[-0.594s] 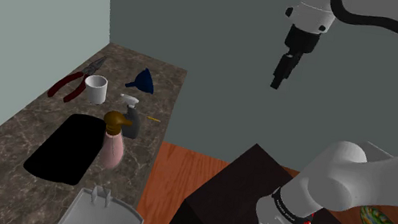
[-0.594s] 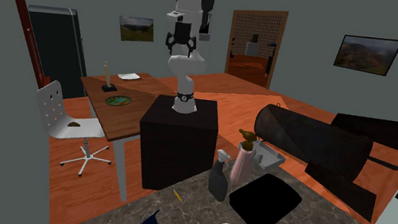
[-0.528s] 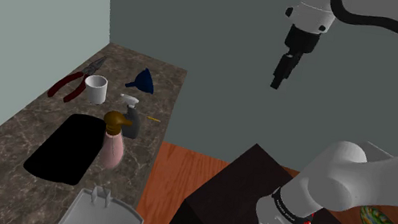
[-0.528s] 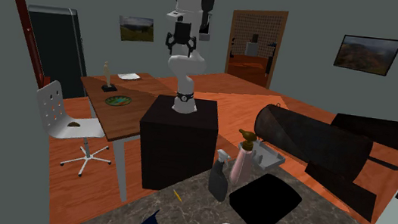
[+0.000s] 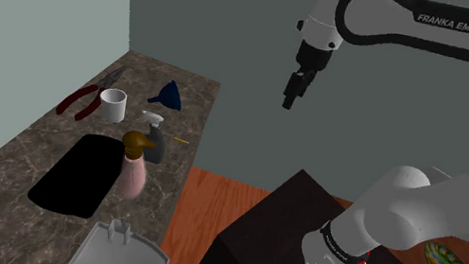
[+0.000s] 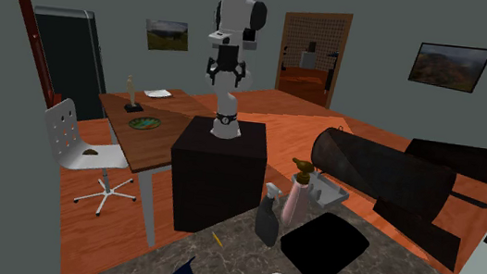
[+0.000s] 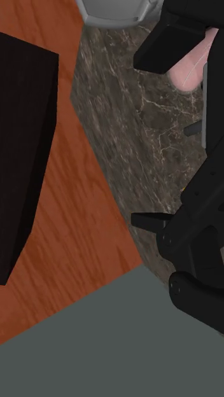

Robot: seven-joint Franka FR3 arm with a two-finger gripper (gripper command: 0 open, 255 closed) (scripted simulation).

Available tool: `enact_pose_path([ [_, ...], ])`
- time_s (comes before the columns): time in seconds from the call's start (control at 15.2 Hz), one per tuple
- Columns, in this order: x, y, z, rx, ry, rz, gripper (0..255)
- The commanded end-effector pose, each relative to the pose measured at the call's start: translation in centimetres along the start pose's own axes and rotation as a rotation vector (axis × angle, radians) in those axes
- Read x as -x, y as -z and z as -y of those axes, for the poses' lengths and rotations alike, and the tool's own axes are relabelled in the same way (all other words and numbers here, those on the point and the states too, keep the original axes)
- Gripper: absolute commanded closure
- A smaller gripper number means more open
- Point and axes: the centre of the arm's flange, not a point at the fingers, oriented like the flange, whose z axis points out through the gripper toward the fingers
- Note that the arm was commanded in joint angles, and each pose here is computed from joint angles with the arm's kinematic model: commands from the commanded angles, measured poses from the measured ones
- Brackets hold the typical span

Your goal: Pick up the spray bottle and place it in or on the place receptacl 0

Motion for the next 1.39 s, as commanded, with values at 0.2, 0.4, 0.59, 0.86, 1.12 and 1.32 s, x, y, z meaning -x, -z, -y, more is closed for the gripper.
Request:
enact_pose_path([
  [0.2, -4.9, -3.4, 1.2, -0.014, 0.038, -0.024, 0],
  [0.4, -7.9, -5.4, 2.1, -0.023, 0.061, -0.037, 0],
  [0.59, -11.0, -7.3, 3.2, -0.032, 0.083, -0.05, 0],
  [0.86, -15.1, -9.8, 4.7, -0.044, 0.113, -0.068, 0],
  [1.12, -19.2, -12.2, 6.4, -0.056, 0.144, -0.085, 0],
  [1.32, -22.2, -13.9, 7.7, -0.065, 0.166, -0.098, 0],
])
